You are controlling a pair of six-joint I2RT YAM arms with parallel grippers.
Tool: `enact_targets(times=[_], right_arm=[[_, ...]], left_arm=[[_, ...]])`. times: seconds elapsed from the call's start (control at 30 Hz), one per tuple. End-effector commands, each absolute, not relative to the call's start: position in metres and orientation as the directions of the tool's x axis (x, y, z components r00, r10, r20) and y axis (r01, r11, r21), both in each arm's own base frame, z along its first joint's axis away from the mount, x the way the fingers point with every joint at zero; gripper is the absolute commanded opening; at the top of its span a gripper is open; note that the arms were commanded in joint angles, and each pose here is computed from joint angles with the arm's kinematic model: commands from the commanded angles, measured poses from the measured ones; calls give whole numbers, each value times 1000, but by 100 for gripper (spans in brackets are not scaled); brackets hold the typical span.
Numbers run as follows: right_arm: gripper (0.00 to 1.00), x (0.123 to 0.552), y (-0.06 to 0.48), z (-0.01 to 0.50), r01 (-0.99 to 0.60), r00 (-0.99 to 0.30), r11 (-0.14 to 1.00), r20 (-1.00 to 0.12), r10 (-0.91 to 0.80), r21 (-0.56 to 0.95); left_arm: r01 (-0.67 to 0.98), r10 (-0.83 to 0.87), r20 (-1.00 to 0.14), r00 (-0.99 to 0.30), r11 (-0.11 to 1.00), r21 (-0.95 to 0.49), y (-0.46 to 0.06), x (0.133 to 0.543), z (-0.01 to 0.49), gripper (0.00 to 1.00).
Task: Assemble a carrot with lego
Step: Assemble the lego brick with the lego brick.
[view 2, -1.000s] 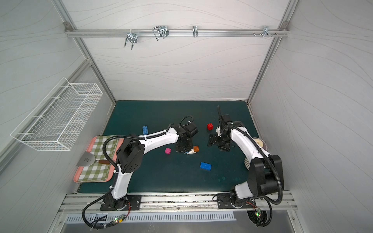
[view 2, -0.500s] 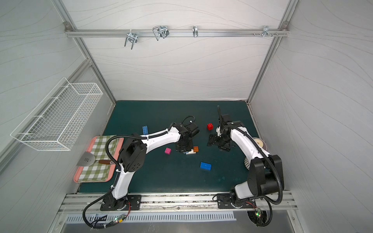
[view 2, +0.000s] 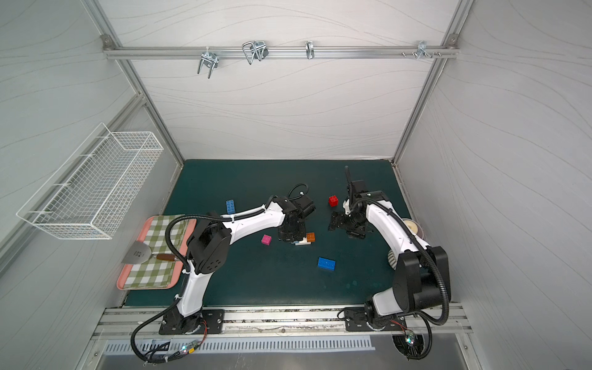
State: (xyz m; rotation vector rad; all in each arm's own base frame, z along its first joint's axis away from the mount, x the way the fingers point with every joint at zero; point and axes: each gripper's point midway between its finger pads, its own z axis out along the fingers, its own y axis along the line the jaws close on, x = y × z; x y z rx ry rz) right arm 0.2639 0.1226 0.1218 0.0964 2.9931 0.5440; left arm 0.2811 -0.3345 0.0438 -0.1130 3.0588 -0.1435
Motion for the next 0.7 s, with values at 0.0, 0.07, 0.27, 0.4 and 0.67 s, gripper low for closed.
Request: enact_targets(times=[0.0, 0.07, 0.27, 0.4, 0.67], right_arm=[[90, 262, 123, 134, 43, -992, 928, -91, 83, 371], [91, 262, 123, 135, 43, -992, 926, -92, 83, 375], [93, 261, 125, 133, 22, -994, 928, -92, 60, 372], [99, 261, 128, 131, -18, -995, 931, -101, 20, 364], [99, 260, 159, 129, -223, -970, 918, -168, -176, 328]], left_arm=[[-55, -56, -42, -998, 998, -10, -320, 272, 24, 17], [-52, -53, -48, -997, 999, -14, -320, 273, 27, 24], [-45, -48, -73, -996, 998, -43, -324, 276, 41, 37], [-44, -49, -86, -995, 997, -63, -325, 276, 53, 45], [-45, -58, -150, -987, 995, -91, -311, 274, 91, 68]])
